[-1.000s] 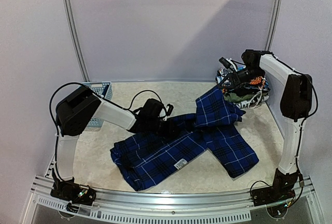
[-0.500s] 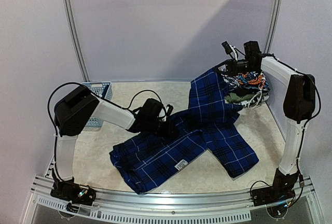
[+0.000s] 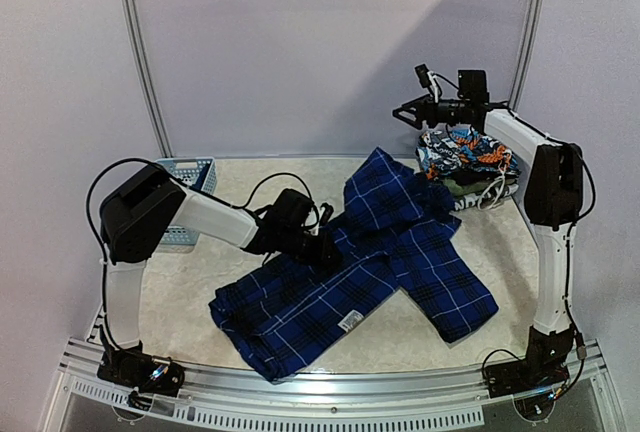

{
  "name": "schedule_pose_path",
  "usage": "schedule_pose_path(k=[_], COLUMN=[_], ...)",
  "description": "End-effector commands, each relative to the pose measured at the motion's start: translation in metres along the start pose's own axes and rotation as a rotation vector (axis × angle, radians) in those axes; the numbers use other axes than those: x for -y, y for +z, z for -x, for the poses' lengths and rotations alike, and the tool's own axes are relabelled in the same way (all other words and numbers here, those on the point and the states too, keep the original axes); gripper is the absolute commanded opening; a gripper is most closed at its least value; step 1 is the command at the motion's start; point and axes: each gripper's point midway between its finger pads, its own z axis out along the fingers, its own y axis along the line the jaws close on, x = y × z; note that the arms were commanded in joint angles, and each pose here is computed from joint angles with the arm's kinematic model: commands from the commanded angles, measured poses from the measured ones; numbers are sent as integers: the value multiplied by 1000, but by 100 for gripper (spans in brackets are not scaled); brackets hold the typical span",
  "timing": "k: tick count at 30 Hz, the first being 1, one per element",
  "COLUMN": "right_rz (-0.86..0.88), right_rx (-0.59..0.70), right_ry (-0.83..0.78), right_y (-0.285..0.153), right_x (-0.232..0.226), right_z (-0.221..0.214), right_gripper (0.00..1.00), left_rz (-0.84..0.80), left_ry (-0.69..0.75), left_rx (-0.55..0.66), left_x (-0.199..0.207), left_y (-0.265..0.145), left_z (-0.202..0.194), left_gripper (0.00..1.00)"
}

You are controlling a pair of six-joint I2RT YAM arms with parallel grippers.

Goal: Fold and stack the mixed laundry pile
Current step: Adjust the rectangle-folded shirt at the center of the board.

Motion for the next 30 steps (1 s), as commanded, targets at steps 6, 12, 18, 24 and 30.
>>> schedule_pose_path(k=[6, 12, 18, 24, 30], right_rz=[-97, -74, -119, -101, -122], right_rx=[-365, -568, -686, -749, -779], right_ry=[-46, -10, -18, 39, 1], right_y=[-76, -98, -94, -102, -129], right_x=[-19, -13, 18, 9, -24], right_z=[-100, -158, -199, -224, -229], right_gripper=[90, 91, 92, 99, 99], left_rz=[58, 58, 35, 65, 139], left_ry=[29, 119, 325, 428, 389], left_rx=[-109, -19, 10, -328, -451], left_x=[-10, 20, 92, 92, 63], left_y=[-12, -38, -88, -87, -79], left_z=[-18, 5, 0, -111, -159], left_gripper=[20, 20, 24, 21, 18])
